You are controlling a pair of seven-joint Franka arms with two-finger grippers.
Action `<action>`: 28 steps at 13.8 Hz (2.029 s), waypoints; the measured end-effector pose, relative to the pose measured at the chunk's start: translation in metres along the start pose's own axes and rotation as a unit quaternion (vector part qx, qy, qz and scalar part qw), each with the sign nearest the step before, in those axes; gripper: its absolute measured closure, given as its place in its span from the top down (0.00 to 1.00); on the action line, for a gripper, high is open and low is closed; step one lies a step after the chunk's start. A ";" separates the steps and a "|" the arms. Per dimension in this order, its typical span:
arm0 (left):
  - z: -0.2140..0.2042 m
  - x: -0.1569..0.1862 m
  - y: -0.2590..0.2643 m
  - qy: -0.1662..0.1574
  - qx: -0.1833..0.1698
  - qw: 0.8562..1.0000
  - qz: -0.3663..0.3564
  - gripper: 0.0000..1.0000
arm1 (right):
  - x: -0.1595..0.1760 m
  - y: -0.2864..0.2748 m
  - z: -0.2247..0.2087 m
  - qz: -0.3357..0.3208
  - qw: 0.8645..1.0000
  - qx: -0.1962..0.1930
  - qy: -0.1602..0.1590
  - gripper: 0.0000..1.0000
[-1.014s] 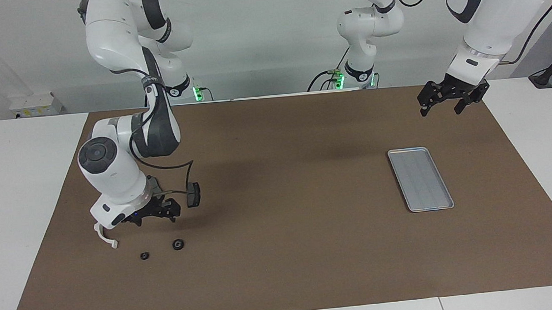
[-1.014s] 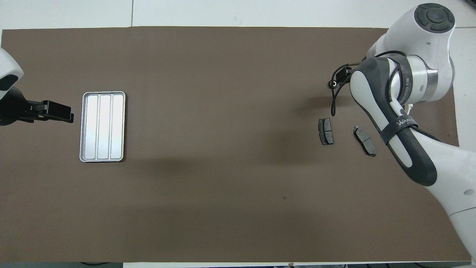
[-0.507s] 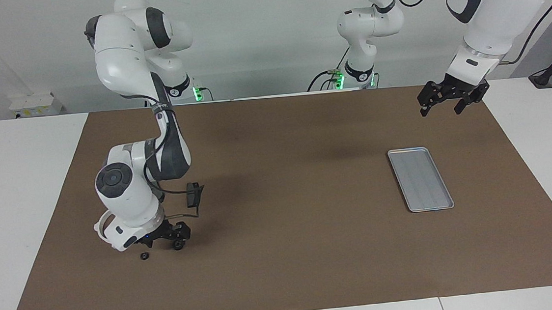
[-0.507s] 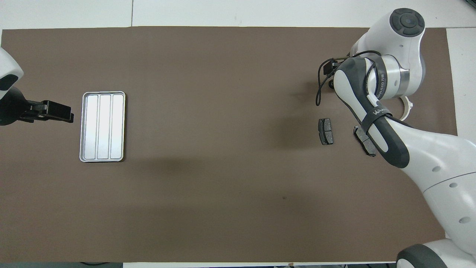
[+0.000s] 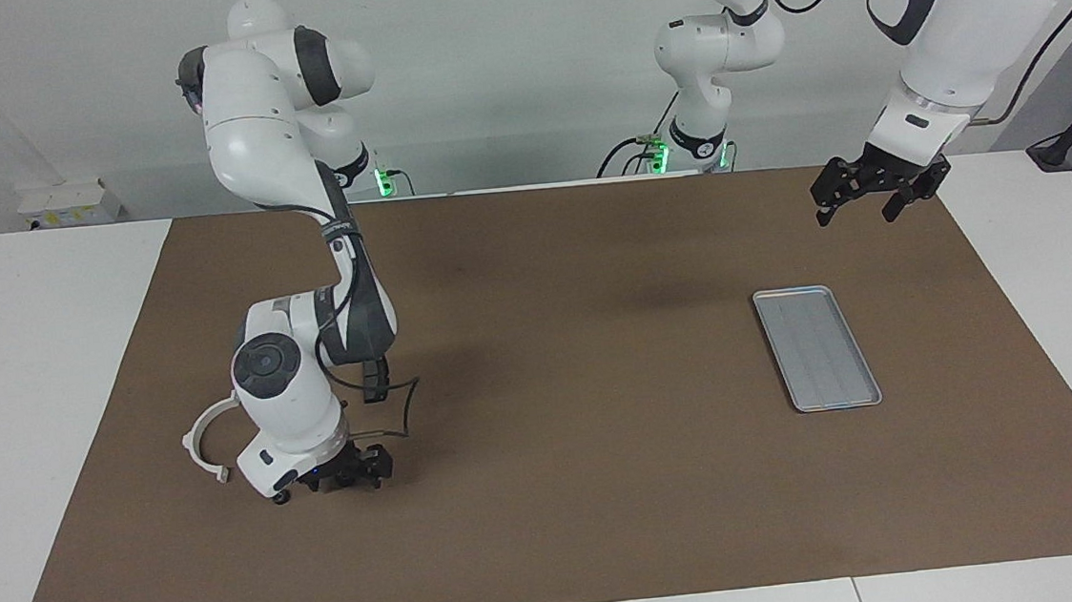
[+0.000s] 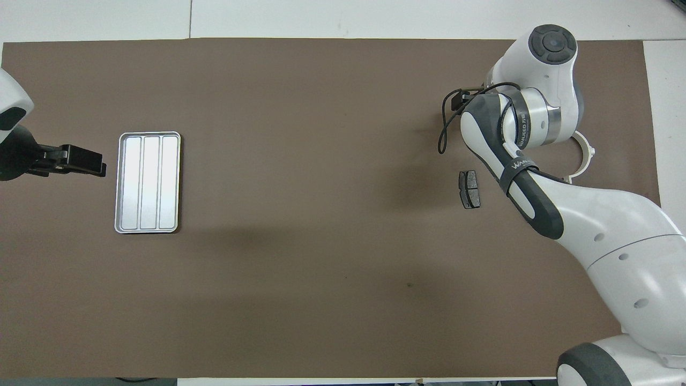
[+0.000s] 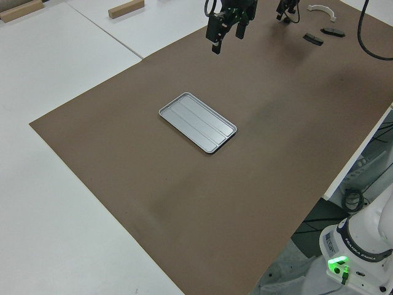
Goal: Pick bearing gear from pile to tray
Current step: 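Grasp the black bearing gear with the right gripper and lift it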
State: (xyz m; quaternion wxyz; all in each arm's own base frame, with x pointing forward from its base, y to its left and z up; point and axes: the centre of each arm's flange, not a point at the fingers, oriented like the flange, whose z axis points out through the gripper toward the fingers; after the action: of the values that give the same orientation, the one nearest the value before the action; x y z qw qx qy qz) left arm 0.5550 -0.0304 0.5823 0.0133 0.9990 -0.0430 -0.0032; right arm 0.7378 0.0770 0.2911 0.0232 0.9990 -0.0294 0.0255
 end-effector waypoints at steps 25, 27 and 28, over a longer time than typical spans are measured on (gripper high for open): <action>0.000 0.000 0.000 0.000 0.000 1.000 0.000 1.00 | -0.009 0.007 0.003 -0.002 0.998 -0.018 -0.053 0.35; 0.000 0.000 0.000 0.000 0.000 1.000 0.000 1.00 | -0.009 0.006 0.003 -0.003 0.998 -0.019 -0.056 0.35; 0.000 0.000 0.000 0.000 0.000 1.000 0.000 1.00 | -0.010 0.005 0.002 -0.004 0.998 -0.020 -0.065 0.35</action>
State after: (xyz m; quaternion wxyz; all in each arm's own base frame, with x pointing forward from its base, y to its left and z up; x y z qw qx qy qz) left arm 0.5550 -0.0304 0.5823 0.0133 0.9990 -0.0431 -0.0032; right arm 0.7276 0.0724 0.2884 0.0412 0.9980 -0.0278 -0.0400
